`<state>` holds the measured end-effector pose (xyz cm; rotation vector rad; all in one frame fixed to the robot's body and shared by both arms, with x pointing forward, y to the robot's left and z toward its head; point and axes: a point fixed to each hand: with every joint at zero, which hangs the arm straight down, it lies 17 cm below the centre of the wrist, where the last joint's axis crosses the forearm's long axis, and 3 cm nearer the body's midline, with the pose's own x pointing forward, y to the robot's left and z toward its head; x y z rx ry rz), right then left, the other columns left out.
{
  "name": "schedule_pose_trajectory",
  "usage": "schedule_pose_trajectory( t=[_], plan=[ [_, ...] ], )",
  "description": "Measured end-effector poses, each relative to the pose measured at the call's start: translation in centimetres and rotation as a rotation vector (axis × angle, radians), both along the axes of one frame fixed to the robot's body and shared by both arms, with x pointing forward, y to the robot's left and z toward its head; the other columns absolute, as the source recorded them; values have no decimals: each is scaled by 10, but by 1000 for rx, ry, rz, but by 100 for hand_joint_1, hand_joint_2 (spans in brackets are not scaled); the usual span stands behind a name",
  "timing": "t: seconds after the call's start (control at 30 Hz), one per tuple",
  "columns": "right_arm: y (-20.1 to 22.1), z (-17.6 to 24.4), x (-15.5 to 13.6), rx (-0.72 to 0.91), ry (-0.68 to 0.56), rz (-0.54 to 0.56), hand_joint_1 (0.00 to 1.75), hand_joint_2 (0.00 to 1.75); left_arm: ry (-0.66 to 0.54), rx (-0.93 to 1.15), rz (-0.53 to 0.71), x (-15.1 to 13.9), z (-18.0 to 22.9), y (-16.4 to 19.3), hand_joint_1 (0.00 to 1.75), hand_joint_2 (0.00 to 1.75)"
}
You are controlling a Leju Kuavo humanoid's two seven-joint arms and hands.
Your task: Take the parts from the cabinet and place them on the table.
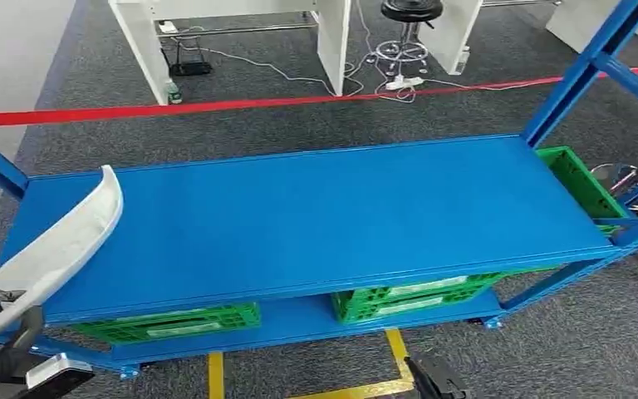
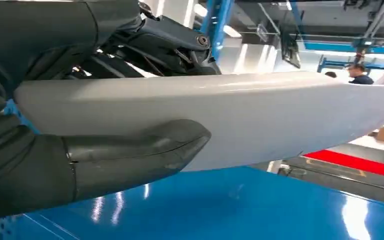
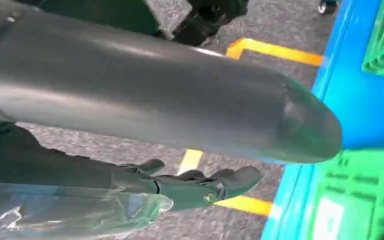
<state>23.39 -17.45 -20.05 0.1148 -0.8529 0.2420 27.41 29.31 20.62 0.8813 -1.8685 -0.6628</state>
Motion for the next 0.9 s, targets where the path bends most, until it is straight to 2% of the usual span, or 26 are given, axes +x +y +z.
schedule_pose_trajectory(
  t=[0.1, 0.23, 0.47, 0.9],
  plan=[
    [-7, -3, -6, -14, 4, -30, 0, 0, -21, 14, 15, -2, 3, -3, 175, 175],
    [-24, -15, -32, -39, 48, -66, 0, 0, -43, 1, 23, -1, 8, -12, 175, 175],
    [-38, -21, -49, -55, 70, -106, 0, 0, -56, -10, -11, 2, 13, -30, 175, 175],
    [-48, -24, -55, -71, 88, -112, 0, 0, -97, -20, -34, 4, 23, -44, 175, 175]
  ],
)
